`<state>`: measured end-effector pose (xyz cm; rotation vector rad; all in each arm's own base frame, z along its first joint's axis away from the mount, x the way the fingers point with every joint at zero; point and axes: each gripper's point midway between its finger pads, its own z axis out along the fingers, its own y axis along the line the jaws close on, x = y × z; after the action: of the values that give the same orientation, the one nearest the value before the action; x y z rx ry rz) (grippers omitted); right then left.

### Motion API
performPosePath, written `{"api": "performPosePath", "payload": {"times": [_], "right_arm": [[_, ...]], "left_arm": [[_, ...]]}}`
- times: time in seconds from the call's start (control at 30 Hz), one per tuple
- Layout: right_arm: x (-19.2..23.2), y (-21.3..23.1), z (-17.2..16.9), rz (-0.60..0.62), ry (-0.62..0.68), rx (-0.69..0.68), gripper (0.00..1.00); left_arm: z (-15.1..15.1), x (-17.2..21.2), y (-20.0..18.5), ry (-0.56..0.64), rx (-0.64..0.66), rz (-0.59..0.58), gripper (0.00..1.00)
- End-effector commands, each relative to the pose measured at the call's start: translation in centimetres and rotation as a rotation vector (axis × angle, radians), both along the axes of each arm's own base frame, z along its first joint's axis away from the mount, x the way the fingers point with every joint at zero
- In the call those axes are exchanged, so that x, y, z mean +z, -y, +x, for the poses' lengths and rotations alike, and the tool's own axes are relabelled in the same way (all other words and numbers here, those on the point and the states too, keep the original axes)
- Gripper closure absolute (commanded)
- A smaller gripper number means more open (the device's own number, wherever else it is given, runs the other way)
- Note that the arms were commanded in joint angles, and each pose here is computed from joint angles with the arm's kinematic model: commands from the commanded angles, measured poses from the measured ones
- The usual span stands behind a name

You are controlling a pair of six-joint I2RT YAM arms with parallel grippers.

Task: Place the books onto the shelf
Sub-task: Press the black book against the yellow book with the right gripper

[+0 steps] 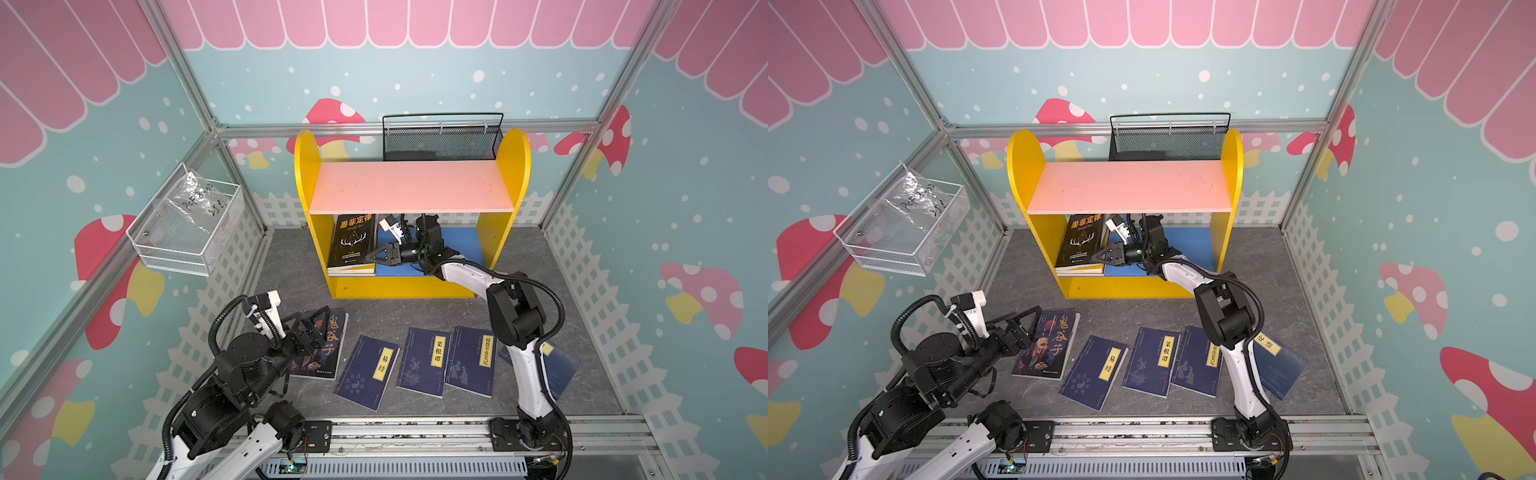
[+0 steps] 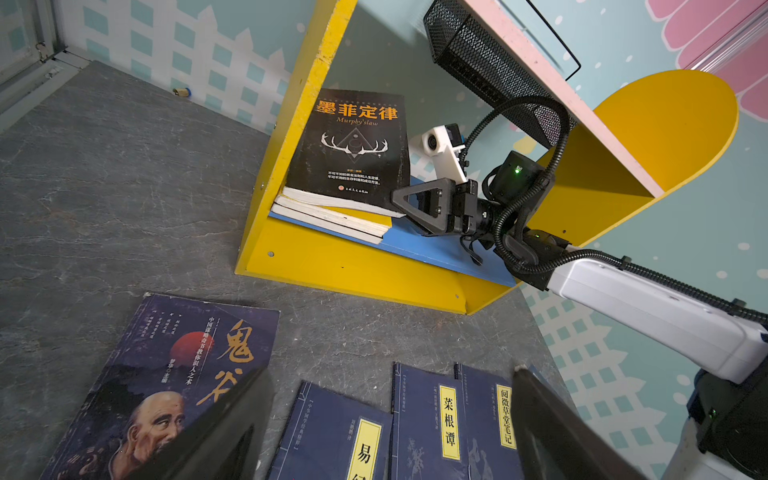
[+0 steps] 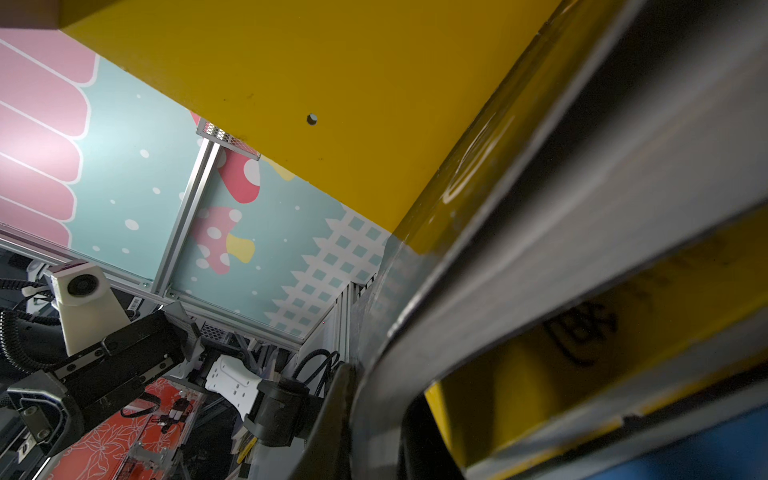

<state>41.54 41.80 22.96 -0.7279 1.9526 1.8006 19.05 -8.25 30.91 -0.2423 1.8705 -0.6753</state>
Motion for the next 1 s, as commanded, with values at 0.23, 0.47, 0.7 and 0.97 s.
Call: {"api": "performPosePath", "payload": {"times": [0.23,0.47,0.7,0.97], "right_arm": [[0.8,-0.1,0.4,0.027,0.078,0.024,0.9],[0.0,-0.6,0.5,0.019,0.052,0.026,0.9],[-0.1,-0.7,0.4,0.018,0.048,0.026,0.9],[-0.2,-0.8,0.3,0.017,0.043,0.033,0.9]], "left_arm": [[0.3,-0.4,0.0,-0.01,0.008,-0.002,0.09],[0.4,-0.5,0.1,-0.014,0.012,0.002,0.09],[0.4,-0.6,0.0,-0.017,0.015,0.007,0.09],[0.7,-0.7,-0.1,-0.023,0.027,0.015,0.01]]}}
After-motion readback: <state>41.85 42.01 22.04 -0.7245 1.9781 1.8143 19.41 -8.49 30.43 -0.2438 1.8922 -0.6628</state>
